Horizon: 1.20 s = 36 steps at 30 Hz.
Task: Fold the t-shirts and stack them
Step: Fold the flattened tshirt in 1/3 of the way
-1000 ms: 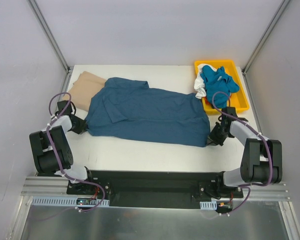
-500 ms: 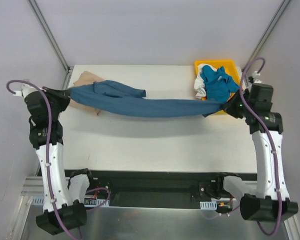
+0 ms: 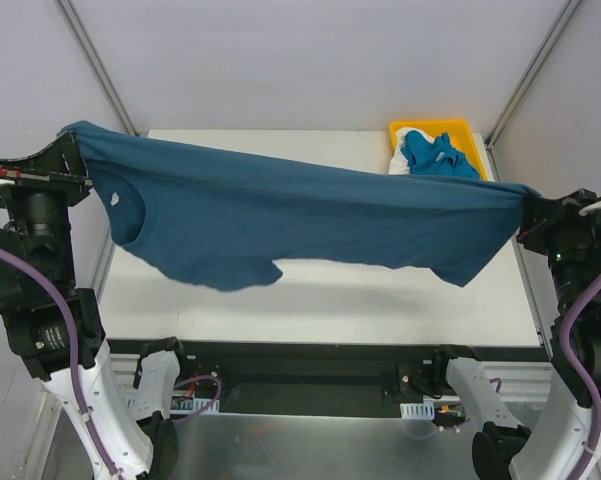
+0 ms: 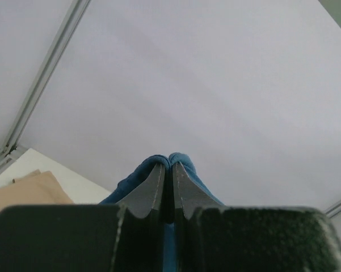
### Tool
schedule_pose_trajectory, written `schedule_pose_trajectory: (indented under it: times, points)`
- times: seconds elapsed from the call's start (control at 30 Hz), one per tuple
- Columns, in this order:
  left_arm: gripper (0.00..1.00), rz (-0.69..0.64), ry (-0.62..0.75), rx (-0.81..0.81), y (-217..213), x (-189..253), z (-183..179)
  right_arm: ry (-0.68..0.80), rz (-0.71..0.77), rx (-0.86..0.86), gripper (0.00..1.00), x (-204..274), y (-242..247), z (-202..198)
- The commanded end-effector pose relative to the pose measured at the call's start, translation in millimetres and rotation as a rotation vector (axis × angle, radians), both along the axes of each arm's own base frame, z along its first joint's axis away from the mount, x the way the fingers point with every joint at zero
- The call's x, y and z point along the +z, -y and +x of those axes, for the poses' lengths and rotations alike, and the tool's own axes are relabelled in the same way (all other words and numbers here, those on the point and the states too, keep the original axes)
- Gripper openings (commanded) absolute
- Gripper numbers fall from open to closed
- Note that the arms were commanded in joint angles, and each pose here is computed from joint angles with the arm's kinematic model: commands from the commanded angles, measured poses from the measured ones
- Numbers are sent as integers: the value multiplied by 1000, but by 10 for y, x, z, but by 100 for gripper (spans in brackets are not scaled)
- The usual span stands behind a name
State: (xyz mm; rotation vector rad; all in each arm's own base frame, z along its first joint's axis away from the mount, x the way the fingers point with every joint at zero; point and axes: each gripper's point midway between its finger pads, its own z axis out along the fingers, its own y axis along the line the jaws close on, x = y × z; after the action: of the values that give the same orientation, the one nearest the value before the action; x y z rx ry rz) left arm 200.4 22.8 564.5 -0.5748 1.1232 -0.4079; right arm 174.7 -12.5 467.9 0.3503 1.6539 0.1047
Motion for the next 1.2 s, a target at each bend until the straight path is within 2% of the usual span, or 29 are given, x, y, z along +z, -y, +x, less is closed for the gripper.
schedule_pose_trajectory:
  times: [0.0, 0.13, 0.27, 0.33, 0.47, 0.53, 0.57, 0.63, 0.67, 0.73, 0.87, 0.9, 0.97, 1.0, 1.03, 1.1, 1.13, 1.17]
  points:
    - [0, 18, -1, 93, -176, 74, 21, -38, -75, -90, 2, 13, 207, 59]
    - [0, -14, -71, 85, -291, -46, 391, -111, -75, -27, 2, -120, 143, 419]
    - [0, -18, -179, -18, -337, -207, 1090, -130, -91, 26, 2, -177, 119, 987]
    - [0, -3, -193, -52, -353, -206, 1322, -117, -86, 56, 1, -176, 83, 1196]
    - [0, 16, -222, -149, -414, -173, 2004, 18, -86, 48, 1, 69, 130, 1787]
    - [0, 15, -212, -187, -408, -104, 2172, 14, -74, 58, 1, 90, 133, 2067]
    - [0, 25, -181, -202, -409, 35, 2271, 76, -74, 87, 1, 364, 75, 2074]
    - [0, 30, -157, -246, -372, 139, 2381, 96, -68, 138, 1, 476, -3, 2246]
    - [0, 61, -93, -255, -313, 412, 2270, 149, -73, 147, 1, 701, -27, 2206]
    - [0, 89, -44, -264, -256, 613, 2164, 172, -71, 182, 1, 789, -89, 2222]
    - [0, 97, -69, -245, -226, 521, 1987, 178, -70, 206, 1, 736, -139, 2105]
    - [0, 96, -92, -236, -240, 426, 1967, 103, -55, 211, 1, 401, -141, 2173]
    - [0, 75, -196, -212, -272, -47, 1919, 94, -38, 207, 2, 243, -155, 2039]
    - [0, 65, -239, -210, -268, -263, 1893, -18, -9, 214, 2, -318, -162, 2104]
    - [0, 48, -332, -209, -259, -758, 1816, -8, -8, 216, 3, -373, -179, 1979]
    - [0, -5, -433, -163, -308, -1331, 1689, -97, 28, 191, 3, -837, -156, 1897]
    - [0, -82, -538, -143, -295, -1963, 1524, -200, 53, 182, 4, -1307, -161, 1758]
    - [0, -134, -590, -86, -353, -2299, 1421, -242, 83, 173, 4, -1513, -171, 1686]
